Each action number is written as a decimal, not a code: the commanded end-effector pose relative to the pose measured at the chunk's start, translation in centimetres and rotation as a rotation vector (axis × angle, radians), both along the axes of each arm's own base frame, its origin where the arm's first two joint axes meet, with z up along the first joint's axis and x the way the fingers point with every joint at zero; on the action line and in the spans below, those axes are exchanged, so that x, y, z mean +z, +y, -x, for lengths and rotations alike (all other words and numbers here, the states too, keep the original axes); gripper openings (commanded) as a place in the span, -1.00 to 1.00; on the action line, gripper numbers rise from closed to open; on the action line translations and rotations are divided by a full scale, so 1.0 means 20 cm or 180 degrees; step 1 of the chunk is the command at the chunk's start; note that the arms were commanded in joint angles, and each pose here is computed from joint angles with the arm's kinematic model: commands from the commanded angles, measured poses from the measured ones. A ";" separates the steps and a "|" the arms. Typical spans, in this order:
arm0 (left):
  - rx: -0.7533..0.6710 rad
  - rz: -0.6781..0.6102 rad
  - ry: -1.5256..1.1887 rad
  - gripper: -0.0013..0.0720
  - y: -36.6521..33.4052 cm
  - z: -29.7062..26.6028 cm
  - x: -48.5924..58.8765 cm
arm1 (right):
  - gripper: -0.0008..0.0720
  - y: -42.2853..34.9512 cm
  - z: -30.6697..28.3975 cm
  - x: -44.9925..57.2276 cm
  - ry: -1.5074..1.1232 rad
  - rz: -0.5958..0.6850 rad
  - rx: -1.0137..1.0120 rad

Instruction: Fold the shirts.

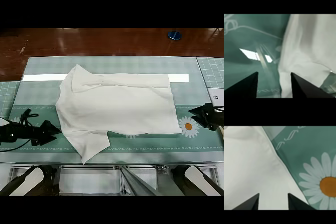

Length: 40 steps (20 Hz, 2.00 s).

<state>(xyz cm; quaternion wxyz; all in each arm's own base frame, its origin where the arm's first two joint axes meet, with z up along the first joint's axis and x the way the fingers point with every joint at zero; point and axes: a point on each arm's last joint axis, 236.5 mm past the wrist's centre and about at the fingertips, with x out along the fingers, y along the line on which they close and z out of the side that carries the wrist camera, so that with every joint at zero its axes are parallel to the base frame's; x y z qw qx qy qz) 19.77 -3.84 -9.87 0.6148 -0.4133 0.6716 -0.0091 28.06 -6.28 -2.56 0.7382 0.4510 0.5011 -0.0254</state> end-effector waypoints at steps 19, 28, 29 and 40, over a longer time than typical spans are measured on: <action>0.0103 0.0572 -0.0508 -0.90 -0.22 -0.28 0.01 | 0.16 0.22 0.43 -0.31 0.1338 -0.0333 0.0490; 0.0126 0.0527 -0.0563 -0.90 -0.20 -0.30 0.00 | -0.14 0.35 0.03 -0.43 0.0779 -0.0550 0.0253; 0.0158 0.0533 -0.0591 -0.90 -0.20 -0.32 0.01 | -0.67 0.39 -0.01 -0.41 0.0668 -0.0576 0.0344; -0.0308 -0.0233 -0.3898 -0.90 -0.05 -0.94 2.08 | -0.92 0.53 -0.64 1.59 -0.2201 0.1085 0.1284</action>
